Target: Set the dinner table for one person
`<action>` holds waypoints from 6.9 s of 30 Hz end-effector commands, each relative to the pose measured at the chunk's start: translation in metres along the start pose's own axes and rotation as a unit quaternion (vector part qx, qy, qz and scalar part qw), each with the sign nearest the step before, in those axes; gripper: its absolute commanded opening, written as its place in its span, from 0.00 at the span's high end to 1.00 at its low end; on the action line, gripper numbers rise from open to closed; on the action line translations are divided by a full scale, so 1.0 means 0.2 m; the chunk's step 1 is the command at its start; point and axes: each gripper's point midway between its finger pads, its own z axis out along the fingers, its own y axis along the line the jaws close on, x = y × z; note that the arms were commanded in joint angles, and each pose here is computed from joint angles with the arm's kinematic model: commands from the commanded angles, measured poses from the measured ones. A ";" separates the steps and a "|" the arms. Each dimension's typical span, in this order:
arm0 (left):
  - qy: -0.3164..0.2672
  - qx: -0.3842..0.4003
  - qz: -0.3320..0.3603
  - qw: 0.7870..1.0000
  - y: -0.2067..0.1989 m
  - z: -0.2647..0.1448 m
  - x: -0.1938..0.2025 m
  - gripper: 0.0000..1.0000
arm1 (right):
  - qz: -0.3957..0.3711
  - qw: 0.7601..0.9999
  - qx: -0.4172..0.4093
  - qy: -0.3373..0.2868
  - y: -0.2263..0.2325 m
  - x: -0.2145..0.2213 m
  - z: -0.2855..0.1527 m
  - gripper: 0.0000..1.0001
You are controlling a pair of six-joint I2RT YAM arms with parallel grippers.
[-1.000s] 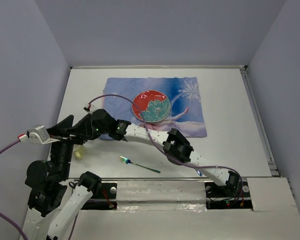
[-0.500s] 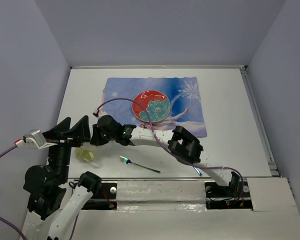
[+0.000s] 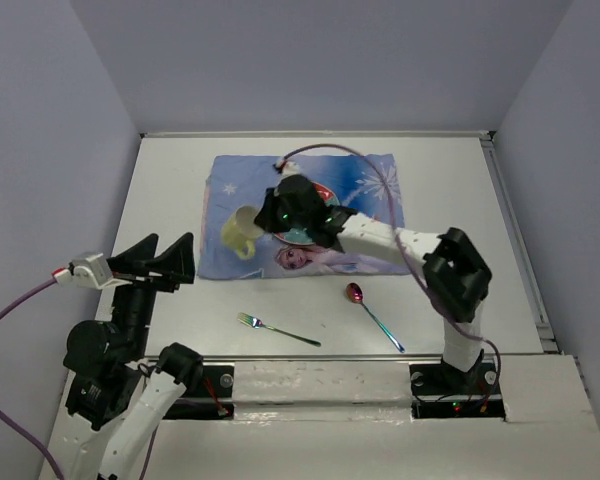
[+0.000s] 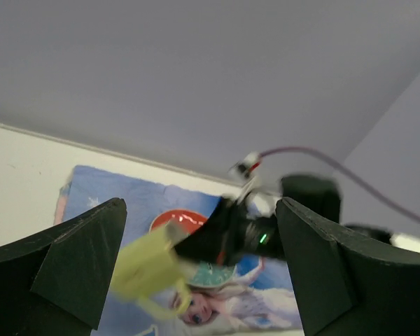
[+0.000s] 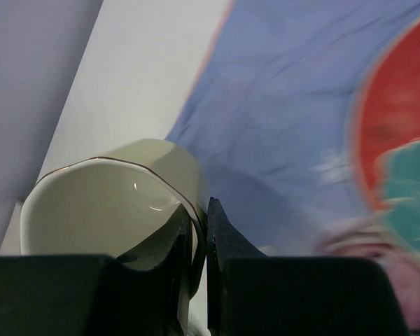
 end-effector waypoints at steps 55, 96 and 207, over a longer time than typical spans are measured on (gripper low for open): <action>0.100 0.014 0.039 0.994 0.04 0.11 0.37 0.01 | 0.002 0.922 0.376 -0.090 -2.10 -1.30 -0.71 0.63; 0.111 -0.002 0.046 0.993 0.09 0.13 0.41 0.01 | -0.249 0.940 -0.040 0.229 -0.12 1.04 -0.58 0.44; 0.087 -0.005 0.043 0.995 0.08 0.09 0.34 0.01 | 0.029 0.933 0.314 0.176 -1.11 0.79 -1.16 0.50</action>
